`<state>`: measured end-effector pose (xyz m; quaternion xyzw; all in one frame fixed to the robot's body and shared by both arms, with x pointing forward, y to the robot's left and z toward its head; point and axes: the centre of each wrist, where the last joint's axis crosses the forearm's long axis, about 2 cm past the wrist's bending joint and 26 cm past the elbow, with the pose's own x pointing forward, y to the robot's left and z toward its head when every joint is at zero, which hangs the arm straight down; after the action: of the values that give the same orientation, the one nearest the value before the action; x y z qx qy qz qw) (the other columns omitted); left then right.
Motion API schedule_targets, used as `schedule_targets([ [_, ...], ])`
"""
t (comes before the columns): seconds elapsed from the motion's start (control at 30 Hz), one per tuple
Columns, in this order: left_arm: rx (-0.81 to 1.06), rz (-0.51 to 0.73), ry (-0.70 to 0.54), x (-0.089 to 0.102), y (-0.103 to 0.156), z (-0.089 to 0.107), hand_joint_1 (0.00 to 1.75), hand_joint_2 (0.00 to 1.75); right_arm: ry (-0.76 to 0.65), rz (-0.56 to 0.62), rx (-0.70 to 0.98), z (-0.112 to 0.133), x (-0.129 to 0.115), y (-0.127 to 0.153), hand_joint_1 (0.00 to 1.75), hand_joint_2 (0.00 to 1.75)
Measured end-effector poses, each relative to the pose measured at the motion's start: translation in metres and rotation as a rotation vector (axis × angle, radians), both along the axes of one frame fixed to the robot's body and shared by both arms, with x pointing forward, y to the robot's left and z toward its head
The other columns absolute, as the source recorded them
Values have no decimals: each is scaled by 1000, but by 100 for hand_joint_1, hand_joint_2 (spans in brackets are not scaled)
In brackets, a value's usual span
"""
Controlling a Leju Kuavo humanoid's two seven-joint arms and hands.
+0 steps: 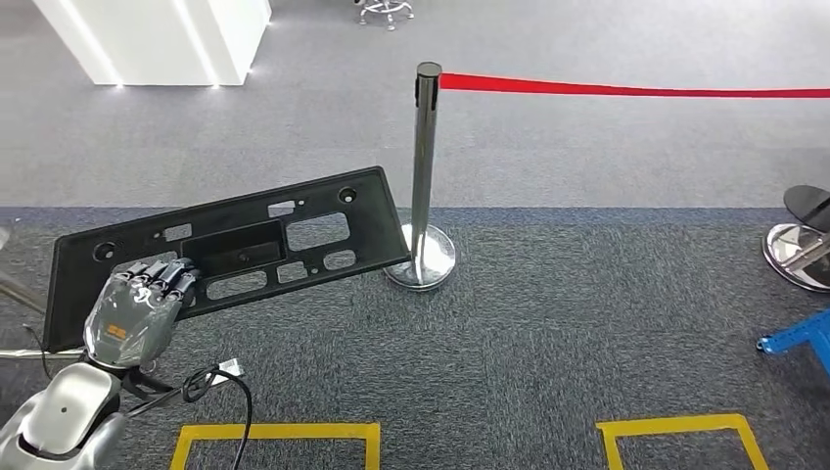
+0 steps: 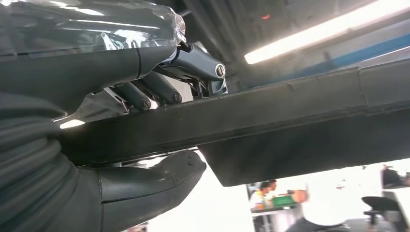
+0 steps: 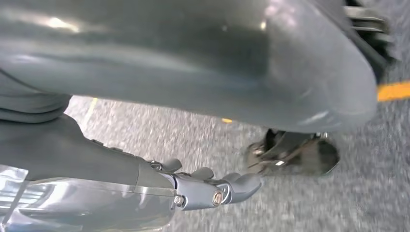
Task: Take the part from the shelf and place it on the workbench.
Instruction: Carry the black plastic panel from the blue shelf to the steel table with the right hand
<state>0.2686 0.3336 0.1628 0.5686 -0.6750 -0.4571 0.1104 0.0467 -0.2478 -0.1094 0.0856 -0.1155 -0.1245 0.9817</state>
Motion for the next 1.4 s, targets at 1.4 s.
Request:
schedule_targets([
  [1.4,-34,40,-66,10,7,9,175,175,16,-19,-3,1,4,0,0,0],
])
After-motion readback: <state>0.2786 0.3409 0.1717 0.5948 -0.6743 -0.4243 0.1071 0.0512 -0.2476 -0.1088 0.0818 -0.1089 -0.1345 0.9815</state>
